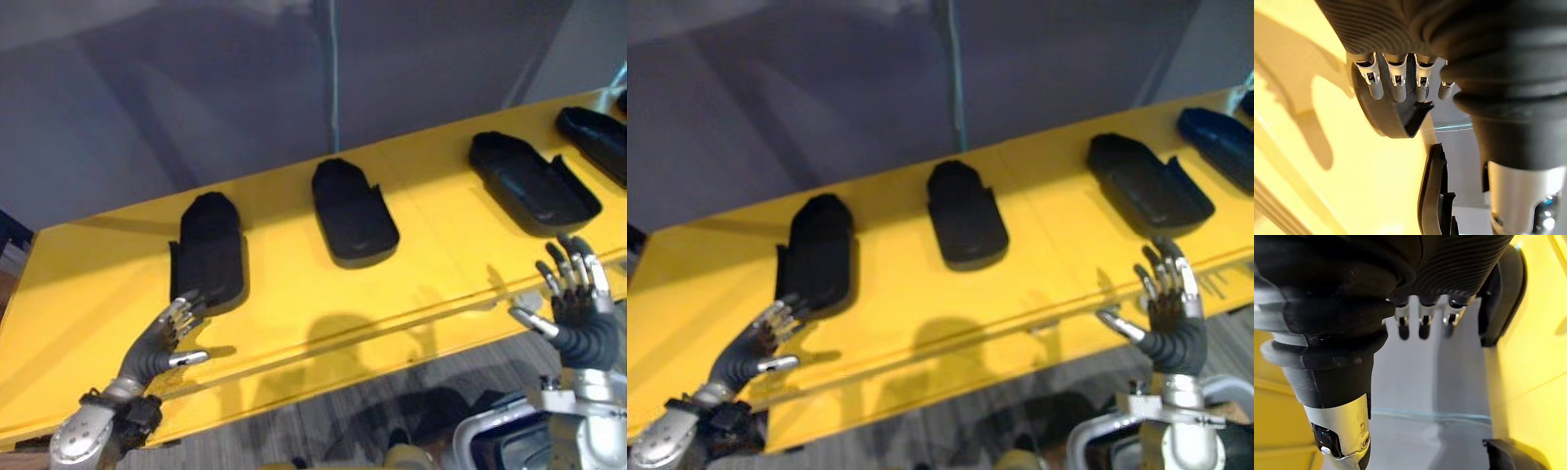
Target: Walk over and take plastic housings, then place them on the shelf
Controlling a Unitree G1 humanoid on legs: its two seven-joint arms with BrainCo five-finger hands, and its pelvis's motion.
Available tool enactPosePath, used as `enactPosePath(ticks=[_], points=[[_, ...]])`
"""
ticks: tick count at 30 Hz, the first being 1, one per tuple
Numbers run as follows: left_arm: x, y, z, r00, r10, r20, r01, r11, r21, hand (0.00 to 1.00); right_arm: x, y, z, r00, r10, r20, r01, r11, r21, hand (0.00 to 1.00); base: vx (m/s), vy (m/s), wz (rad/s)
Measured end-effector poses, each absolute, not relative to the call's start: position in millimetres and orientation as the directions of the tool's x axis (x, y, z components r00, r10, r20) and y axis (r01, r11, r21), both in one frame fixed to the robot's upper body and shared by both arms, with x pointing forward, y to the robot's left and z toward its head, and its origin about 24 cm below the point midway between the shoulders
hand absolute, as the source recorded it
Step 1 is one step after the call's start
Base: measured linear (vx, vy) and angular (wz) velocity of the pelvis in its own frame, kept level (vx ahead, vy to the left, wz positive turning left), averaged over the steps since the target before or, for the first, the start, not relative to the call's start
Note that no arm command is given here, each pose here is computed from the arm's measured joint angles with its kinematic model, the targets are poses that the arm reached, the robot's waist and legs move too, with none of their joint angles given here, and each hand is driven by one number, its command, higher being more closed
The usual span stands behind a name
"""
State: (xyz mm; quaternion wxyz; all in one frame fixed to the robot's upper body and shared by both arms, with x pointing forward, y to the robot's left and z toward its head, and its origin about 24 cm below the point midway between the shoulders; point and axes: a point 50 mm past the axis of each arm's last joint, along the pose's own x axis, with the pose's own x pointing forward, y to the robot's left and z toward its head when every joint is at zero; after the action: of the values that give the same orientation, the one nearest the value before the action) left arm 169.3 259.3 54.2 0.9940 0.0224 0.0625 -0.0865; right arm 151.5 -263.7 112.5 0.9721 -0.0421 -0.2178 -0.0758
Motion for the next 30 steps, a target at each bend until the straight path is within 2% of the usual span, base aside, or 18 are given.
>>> enactPosePath(ticks=[11,23,30], points=[[182,261,37,0.987,-0.086,-0.139,0.085,0.996,-0.017,0.0,153,-264,115,0.89,-0.102,0.445,0.147,0.987,-0.067,0.0,-0.03,0.004,-0.06],[186,258,34,0.991,-0.061,-0.116,0.063,0.998,0.012,0.0,154,-264,116,0.888,-0.096,0.45,0.146,0.986,-0.077,0.0,-0.02,0.012,-0.04],[184,257,41,0.996,-0.075,-0.038,0.075,0.997,0.001,0.0,157,-263,118,0.882,-0.092,0.462,0.142,0.987,-0.074,0.0,0.0,0.002,-0.01]])
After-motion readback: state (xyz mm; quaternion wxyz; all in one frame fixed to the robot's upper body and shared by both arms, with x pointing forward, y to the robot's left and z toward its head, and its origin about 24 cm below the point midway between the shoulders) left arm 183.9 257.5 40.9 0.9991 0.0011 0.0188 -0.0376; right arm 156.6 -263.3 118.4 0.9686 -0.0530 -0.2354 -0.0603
